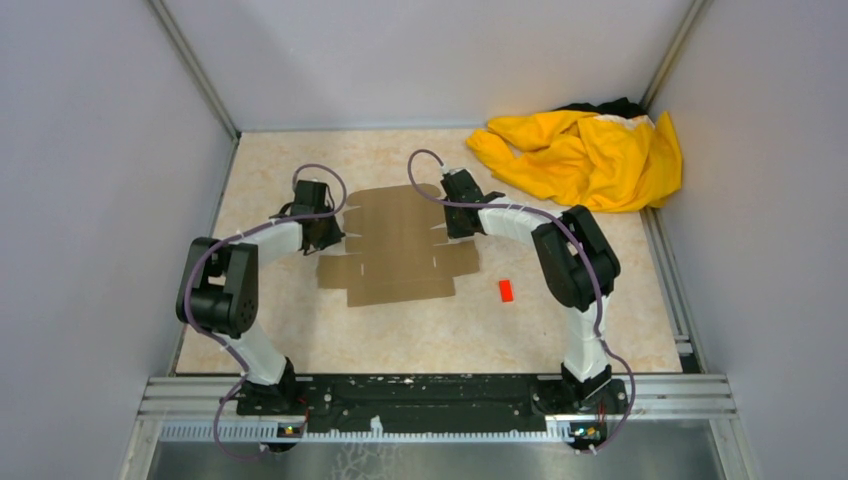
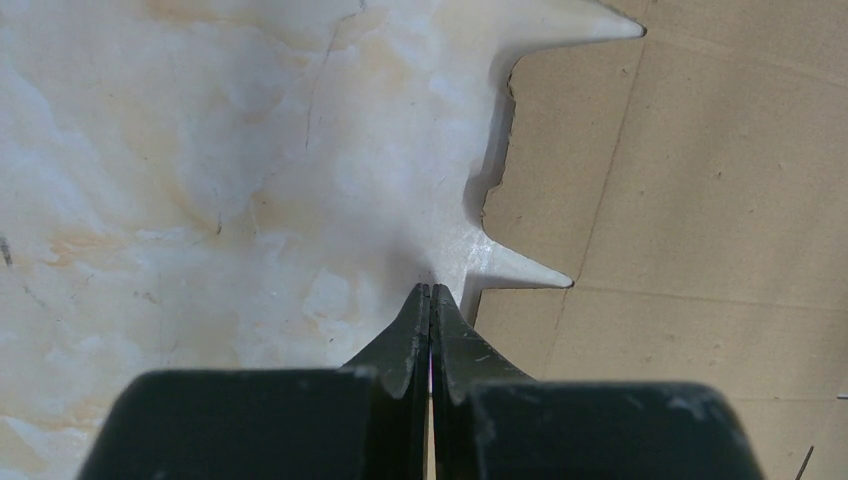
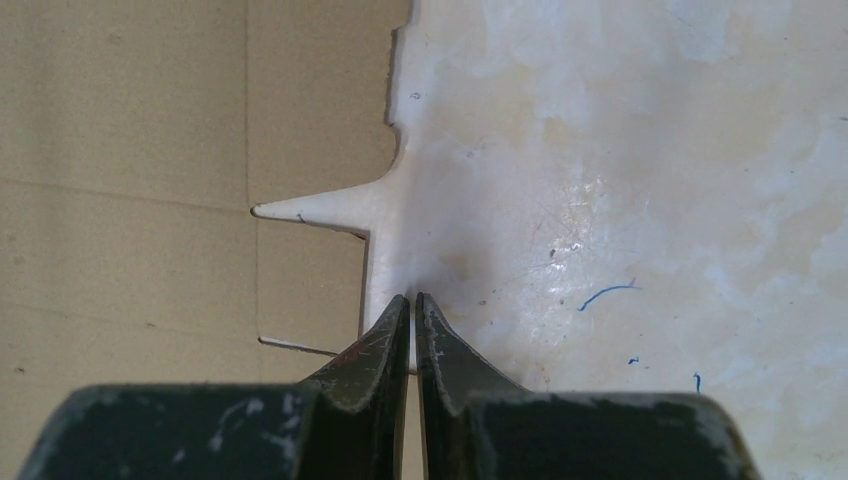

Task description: Fold the paper box

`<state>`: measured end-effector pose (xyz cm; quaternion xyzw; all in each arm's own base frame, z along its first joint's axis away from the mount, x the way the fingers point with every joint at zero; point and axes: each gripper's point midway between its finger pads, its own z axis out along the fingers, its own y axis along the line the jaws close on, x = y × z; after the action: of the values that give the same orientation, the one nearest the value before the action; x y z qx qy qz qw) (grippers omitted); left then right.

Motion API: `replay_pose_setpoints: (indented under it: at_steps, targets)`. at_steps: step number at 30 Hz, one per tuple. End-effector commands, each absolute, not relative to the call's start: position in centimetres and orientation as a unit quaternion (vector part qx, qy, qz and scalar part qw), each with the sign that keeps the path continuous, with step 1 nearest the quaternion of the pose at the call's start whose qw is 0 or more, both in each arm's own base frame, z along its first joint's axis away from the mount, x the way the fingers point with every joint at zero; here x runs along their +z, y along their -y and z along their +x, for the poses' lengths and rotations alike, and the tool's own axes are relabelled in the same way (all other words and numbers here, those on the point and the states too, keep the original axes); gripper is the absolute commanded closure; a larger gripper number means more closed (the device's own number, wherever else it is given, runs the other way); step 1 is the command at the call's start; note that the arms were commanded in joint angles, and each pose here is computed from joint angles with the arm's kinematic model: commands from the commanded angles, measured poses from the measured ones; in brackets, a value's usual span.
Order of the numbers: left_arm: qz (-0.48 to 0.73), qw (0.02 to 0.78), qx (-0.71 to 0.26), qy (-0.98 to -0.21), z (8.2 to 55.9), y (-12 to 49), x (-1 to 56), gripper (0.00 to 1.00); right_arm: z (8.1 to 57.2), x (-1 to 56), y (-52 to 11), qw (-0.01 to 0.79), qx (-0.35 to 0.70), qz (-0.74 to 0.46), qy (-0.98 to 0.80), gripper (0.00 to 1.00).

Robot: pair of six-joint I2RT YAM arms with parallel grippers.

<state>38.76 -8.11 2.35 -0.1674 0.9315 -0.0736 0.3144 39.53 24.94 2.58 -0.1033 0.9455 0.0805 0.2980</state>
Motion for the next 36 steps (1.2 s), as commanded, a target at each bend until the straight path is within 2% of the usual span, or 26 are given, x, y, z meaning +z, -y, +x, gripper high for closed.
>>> replay_pose_setpoints:
  at_steps: [1,25,36]
  targets:
    - [-0.153,0.246,-0.035,-0.957,35.5,7.5,-1.2,1.00,40.0,2.0,-24.7,0.303,0.059,-0.096,-0.946,0.93]
    - [-0.126,0.247,-0.083,-0.957,36.0,10.2,-0.2,1.00,39.1,1.7,-27.6,0.291,0.133,-0.122,-0.940,0.95]
    - [-0.126,0.259,-0.095,-0.953,36.3,10.5,1.1,1.00,39.0,3.8,-28.6,0.302,0.166,-0.126,-0.930,0.95]
